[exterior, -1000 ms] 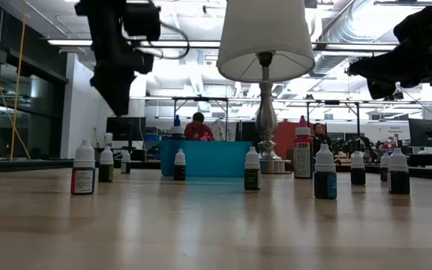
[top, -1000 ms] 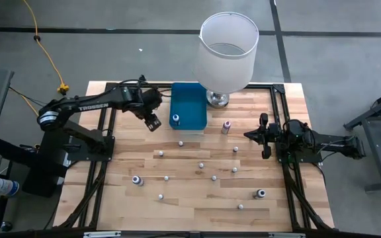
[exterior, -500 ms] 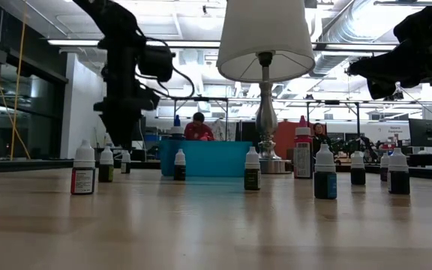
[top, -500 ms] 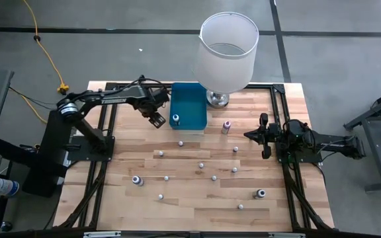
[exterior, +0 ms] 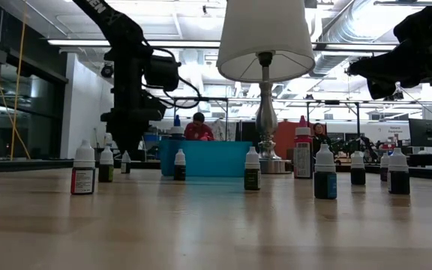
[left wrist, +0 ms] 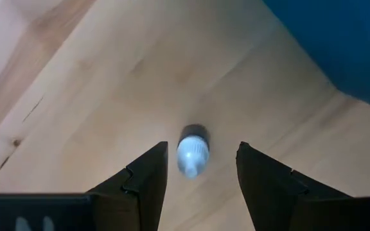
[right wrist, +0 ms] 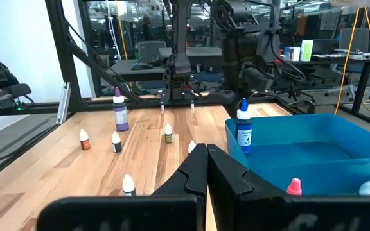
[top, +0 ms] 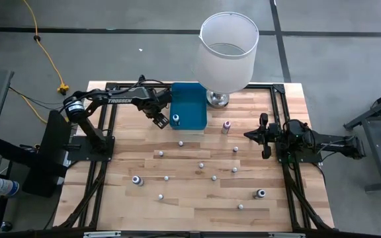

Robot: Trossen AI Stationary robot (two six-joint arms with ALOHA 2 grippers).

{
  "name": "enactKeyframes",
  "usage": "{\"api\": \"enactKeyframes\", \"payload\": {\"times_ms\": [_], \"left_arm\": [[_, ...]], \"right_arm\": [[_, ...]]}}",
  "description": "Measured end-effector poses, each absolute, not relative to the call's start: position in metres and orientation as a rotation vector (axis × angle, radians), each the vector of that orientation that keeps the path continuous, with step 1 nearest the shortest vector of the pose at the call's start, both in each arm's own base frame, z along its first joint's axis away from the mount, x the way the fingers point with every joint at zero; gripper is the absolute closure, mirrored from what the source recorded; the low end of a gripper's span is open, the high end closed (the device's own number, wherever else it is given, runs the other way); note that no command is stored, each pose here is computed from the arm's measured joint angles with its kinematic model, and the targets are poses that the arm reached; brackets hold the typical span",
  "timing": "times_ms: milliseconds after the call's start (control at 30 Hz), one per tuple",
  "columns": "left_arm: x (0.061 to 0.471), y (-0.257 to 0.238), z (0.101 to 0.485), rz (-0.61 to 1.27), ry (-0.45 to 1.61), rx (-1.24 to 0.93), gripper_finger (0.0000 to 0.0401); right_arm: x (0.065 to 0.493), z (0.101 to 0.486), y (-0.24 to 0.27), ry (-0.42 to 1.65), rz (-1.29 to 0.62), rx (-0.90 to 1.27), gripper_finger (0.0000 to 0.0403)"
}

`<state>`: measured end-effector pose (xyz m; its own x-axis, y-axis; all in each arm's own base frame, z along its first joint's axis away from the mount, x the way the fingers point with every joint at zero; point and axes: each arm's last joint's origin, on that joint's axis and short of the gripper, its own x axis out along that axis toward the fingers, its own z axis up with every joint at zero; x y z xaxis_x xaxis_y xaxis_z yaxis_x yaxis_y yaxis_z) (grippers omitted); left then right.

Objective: Pick & Place food coloring
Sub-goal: Put the small black food coloring bottle into the blue bin

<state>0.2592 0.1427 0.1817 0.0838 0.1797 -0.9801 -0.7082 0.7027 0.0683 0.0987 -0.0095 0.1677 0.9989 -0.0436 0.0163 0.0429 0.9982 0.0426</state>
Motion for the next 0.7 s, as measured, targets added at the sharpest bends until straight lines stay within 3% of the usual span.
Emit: {"api": "enactKeyframes", "payload": {"times_ms": [700], "left_arm": [[0.2555,0.1462,0.1799,0.643,1.394,-0.387,0.0226]], "right_arm": [[0.0987,0.1677,-0.0095,-0.017,-0.044,0.042,0.0402]]}}
